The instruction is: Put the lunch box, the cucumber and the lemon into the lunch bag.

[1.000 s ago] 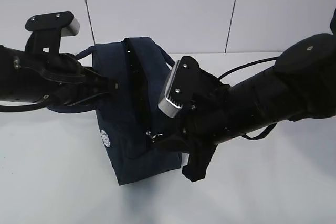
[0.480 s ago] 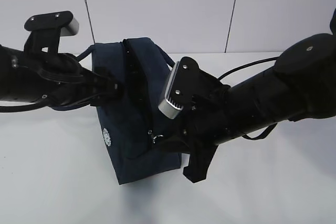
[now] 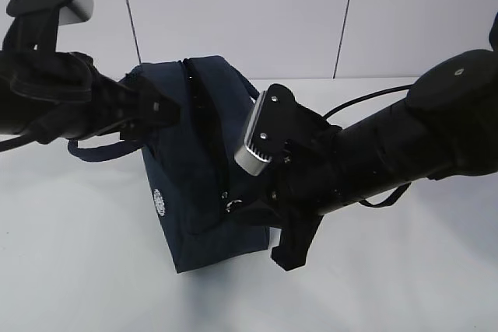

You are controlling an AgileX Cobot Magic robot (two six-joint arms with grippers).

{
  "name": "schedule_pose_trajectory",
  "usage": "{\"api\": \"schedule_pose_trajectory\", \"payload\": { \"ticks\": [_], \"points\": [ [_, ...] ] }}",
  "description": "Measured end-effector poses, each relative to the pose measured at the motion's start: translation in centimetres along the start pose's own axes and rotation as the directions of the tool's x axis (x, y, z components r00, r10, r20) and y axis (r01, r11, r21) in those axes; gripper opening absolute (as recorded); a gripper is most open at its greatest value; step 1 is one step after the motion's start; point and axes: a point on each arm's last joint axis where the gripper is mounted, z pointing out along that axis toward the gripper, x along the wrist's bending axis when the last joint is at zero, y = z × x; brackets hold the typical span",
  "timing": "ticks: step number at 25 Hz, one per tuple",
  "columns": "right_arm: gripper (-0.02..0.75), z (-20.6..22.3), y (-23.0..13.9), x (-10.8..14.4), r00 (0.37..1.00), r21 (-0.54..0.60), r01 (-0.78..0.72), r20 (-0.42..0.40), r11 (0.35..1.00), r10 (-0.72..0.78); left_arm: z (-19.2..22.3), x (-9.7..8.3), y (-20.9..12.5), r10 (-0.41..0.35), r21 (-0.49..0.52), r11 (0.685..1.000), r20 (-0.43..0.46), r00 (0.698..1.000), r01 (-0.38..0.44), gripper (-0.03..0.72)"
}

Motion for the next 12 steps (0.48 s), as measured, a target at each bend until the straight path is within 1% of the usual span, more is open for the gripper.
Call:
{"api": "schedule_pose_trajectory", "payload": {
  "ticks": [3, 8, 12],
  "points": [
    [-0.013, 0.0, 0.0, 0.0, 1.000, 0.000, -0.002, 0.000, 1.000, 0.002, -0.4, -0.3, -0.3, 0.026, -0.020, 0.999, 0.004, 1.000, -0.026, 0.528],
    [-0.013, 0.0, 0.0, 0.0, 1.000, 0.000, -0.004, 0.000, 1.000, 0.004, -0.4, -1.8, -2.1, 0.079, -0.044, 0.996, 0.027, 0.996, -0.078, 0.528],
    [-0.013, 0.0, 0.0, 0.0, 1.000, 0.000, -0.005, 0.000, 1.000, 0.005, -0.4, -2.5, -3.0, 0.100, -0.055, 0.994, 0.040, 0.994, -0.097, 0.528]
  ]
}}
